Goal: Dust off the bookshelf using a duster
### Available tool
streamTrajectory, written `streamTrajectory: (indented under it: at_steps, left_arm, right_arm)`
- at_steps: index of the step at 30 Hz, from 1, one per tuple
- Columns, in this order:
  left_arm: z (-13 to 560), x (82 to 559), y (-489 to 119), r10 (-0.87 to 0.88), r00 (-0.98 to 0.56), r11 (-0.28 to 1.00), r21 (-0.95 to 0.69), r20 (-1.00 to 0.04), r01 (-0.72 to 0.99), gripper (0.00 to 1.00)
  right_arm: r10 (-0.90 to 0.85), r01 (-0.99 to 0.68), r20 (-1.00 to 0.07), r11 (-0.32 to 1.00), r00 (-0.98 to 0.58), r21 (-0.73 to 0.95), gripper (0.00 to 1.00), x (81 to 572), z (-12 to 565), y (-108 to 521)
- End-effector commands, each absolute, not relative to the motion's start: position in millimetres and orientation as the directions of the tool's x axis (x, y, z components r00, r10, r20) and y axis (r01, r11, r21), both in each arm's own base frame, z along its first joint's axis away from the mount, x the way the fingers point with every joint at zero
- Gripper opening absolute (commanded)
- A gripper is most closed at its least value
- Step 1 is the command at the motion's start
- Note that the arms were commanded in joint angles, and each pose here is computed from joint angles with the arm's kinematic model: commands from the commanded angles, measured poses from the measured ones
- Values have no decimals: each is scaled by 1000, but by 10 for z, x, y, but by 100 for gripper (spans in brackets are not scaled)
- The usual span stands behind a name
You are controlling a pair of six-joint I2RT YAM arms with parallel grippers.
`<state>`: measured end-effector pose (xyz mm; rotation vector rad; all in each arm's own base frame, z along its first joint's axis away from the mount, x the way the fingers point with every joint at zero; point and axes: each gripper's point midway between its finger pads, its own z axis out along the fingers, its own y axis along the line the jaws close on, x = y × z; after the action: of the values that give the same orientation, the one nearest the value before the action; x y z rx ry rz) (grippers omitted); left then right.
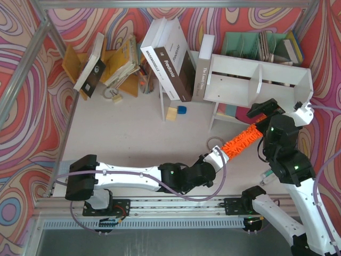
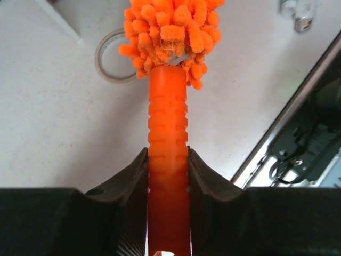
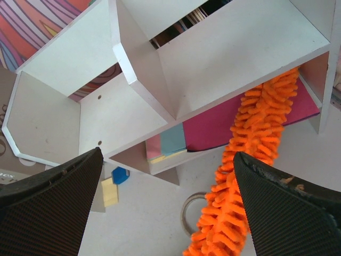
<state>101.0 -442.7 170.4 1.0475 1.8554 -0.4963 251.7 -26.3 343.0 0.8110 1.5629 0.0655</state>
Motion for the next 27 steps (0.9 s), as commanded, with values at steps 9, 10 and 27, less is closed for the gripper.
streamTrajectory:
  at_steps: [9, 10, 27]
  left_arm:
    - [1924, 1472, -3664, 337, -245, 739, 94, -909, 667, 0]
    - [1958, 1481, -3604, 324, -246, 749, 89, -914, 657, 0]
    - [1995, 1678, -2796, 166, -305, 920, 36, -938, 389, 0]
  right_arm:
    - [526, 461, -848, 737, 69, 495, 99, 2486, 3413, -285]
    - [526, 461, -848, 737, 69, 495, 99, 2491, 3416, -284]
    - [534, 456, -843, 737, 57, 498, 99, 2537, 3393, -248]
